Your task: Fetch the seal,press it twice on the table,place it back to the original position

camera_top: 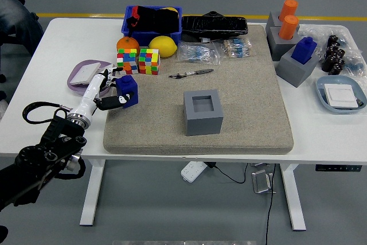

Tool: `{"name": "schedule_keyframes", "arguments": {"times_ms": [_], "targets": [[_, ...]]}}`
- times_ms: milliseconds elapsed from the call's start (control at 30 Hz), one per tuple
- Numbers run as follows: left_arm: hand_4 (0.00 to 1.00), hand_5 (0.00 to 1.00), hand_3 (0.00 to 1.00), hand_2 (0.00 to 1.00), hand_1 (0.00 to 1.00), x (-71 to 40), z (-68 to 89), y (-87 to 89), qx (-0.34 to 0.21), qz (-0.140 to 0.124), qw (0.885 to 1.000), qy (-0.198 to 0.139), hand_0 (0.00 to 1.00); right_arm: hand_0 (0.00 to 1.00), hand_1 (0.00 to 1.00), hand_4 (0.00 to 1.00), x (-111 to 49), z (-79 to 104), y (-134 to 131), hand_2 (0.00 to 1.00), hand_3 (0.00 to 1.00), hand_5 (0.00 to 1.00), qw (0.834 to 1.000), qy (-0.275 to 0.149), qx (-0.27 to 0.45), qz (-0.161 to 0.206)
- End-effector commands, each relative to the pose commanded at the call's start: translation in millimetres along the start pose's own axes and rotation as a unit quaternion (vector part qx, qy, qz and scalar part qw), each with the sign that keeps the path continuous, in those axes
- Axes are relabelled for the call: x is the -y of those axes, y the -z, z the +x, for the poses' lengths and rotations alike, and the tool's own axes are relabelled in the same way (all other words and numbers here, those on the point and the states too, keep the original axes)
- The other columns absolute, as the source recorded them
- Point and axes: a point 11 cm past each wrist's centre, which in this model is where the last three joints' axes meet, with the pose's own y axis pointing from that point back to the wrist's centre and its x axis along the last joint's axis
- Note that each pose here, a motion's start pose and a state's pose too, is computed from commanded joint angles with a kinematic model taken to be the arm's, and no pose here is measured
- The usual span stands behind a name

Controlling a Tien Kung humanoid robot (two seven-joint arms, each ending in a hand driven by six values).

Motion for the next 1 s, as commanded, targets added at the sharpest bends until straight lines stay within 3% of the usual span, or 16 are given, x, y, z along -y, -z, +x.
{"name": "schedule_keyframes", "arguments": {"times_ms": [567, 800, 1000], "targets": [[0.65, 0.002, 0.835, 0.421, 0.509, -2.8, -2.5, 1.4, -0.002, -0.001, 1.0, 0.004, 0.8, 0.906, 0.762, 0.875, -0.1, 0.2, 0, 0.764, 0.77, 0.562, 1.0, 0.0, 0.001, 0.001], [0.65, 0.002, 0.834, 0.421, 0.509, 0.8, 1.7, -17.0, -0.016, -0.027, 1.0, -0.003, 0.801, 0.906, 0.763, 0.876, 0.0, 0.1, 0, 0.764, 0.77, 0.562, 1.0, 0.0, 0.001, 0.0], [0.65, 0.002, 0.834, 0.42, 0.511, 4.9, -1.1, -47.5, -0.032, -0.066, 0.997, 0.004, 0.798, 0.906, 0.762, 0.876, 0.1, -0.2, -1, 0.764, 0.77, 0.562, 1.0, 0.0, 0.001, -0.001]]}}
